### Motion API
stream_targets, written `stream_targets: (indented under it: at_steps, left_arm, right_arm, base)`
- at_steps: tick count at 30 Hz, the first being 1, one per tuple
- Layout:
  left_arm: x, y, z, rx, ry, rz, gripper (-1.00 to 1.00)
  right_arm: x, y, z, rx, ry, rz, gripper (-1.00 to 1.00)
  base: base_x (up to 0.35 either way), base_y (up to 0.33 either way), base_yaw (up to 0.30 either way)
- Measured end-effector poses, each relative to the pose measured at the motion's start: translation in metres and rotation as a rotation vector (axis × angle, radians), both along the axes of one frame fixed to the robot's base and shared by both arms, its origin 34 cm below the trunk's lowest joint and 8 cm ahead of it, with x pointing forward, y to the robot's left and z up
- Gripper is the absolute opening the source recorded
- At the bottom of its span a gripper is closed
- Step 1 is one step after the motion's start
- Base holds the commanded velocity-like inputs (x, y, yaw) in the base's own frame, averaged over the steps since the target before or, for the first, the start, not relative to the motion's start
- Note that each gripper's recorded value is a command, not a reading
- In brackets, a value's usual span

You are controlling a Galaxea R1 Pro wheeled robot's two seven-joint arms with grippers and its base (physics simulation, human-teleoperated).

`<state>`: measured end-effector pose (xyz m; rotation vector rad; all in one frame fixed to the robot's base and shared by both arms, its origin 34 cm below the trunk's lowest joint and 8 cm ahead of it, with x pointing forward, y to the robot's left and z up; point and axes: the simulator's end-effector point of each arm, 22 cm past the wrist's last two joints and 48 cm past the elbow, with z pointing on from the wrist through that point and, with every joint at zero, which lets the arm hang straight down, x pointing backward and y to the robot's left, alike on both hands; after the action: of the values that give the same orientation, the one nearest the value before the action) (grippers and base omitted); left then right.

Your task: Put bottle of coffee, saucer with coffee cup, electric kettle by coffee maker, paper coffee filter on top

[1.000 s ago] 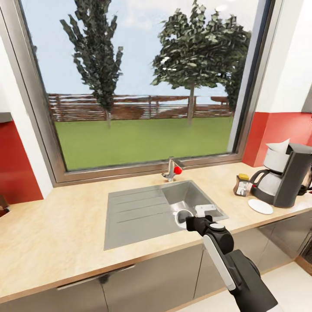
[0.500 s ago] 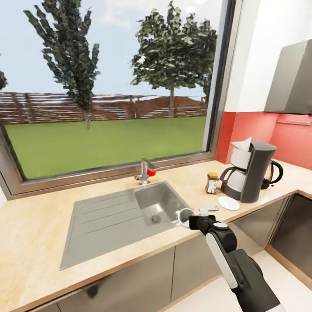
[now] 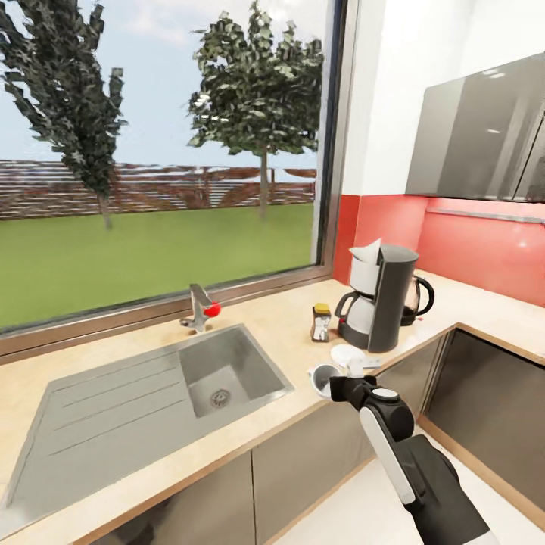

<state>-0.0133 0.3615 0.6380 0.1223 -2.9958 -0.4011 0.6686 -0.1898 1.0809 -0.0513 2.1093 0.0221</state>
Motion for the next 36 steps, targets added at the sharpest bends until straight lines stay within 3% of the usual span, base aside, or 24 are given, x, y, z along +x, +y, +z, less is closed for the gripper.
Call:
stream_targets:
  at_steps: [15, 21, 30, 36]
  left_arm:
    - [0.0000, -0.0009, -0.0001, -0.001, 0.000, 0.001, 1.00]
    - [-0.0001, -0.0012, -0.0002, -0.001, 0.000, 0.002, 1.00]
    - [0.0000, -0.0007, -0.0001, 0.000, 0.000, 0.002, 1.00]
    - [-0.0001, 0.0000, 0.0000, 0.001, 0.000, 0.004, 1.00]
  right_arm:
    - [-0.0003, 0.0027, -0.0012, 0.000, 0.003, 0.004, -1.00]
    - [-0.0001, 0.0028, -0.0006, 0.001, 0.001, 0.004, -1.00]
    - [0.0000, 0.0021, -0.0019, -0.002, 0.004, 0.003, -1.00]
    - [-0.0003, 0.0011, -0.0046, -0.004, 0.010, 0.002, -1.00]
  base:
    - [0.238, -0.234, -0.001]
    - [0.171, -0.280, 0.174]
    - [0.031, -0.294, 0.107]
    - [0.066, -0.042, 0.002]
